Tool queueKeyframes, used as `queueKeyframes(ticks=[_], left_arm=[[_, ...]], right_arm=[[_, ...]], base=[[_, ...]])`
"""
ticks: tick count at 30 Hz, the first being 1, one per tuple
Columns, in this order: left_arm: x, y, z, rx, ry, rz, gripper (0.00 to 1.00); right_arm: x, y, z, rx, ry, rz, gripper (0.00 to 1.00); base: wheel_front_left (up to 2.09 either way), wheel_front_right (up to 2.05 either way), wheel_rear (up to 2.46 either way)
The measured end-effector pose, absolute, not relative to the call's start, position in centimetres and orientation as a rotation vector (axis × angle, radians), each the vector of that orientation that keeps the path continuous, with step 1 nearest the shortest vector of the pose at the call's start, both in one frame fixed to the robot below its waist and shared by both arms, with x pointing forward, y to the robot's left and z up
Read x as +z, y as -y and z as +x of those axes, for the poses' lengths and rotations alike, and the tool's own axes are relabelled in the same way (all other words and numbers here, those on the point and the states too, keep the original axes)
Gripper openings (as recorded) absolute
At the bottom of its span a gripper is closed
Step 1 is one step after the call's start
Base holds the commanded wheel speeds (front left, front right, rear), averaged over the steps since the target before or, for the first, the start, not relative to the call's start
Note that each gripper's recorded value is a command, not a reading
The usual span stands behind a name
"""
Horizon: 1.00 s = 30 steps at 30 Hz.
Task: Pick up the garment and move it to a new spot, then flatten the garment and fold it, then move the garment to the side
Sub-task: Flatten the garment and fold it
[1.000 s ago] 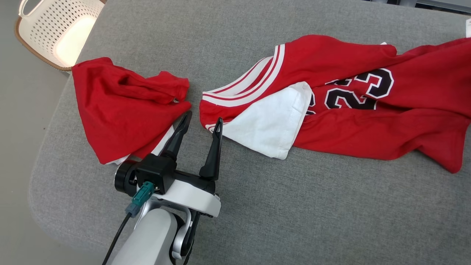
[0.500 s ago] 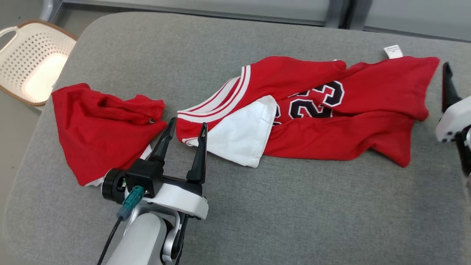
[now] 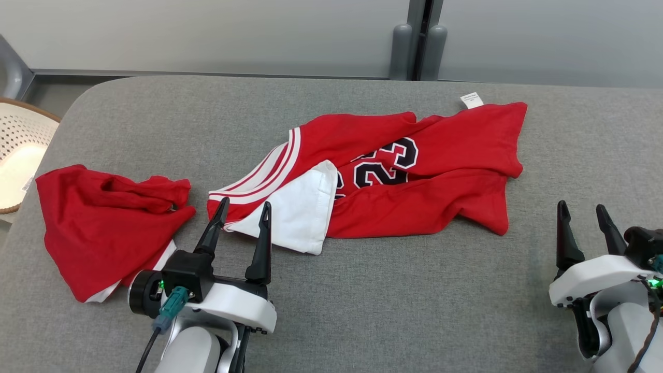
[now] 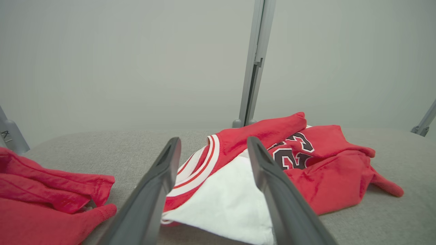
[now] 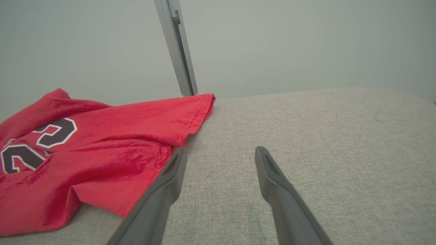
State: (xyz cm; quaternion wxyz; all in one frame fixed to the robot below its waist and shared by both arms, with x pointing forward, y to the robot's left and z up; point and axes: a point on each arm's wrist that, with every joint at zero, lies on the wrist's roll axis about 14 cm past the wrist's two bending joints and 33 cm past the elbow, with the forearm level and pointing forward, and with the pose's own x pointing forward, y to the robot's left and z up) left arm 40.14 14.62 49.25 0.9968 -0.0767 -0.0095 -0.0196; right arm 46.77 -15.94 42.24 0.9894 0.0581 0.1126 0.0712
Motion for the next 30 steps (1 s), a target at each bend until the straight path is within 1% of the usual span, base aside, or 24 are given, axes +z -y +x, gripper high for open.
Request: queueKeyframes(ticks=[5,12,17,24,27,30], left_arm=[[49.3,-14.2,40.1,-0.056,0.021,-0.152,1.00],[48.8,-14.2,40.0,-0.059,0.007,-0.150,1.00],[48.3,-14.9,40.3,-0.035,-0.005,-0.147,1.00],[48.0,-16.4,40.7,-0.001,-0.013,-0.134,1.00],[47.6,-16.7,40.5,0.008,-0.025,-0.129,1.00],[47.5,-16.8,40.6,0.009,-0.029,-0.125,1.00]], right_arm=[[42.6,15.8,45.7,0.134,-0.213,0.142,1.00],[43.0,13.5,46.5,0.194,-0.231,0.158,1.00],[41.9,11.1,47.5,0.251,-0.325,0.222,1.00],[40.4,10.5,49.6,0.268,-0.417,0.283,1.00],[39.2,9.9,49.9,0.273,-0.470,0.323,1.00],[38.4,9.7,50.3,0.283,-0.498,0.314,1.00]], base=[[0.00,0.00,0.00],[0.00,0.00,0.00],[0.00,0.00,0.00],[0.00,0.00,0.00],[0.00,0.00,0.00],[0.00,0.00,0.00]])
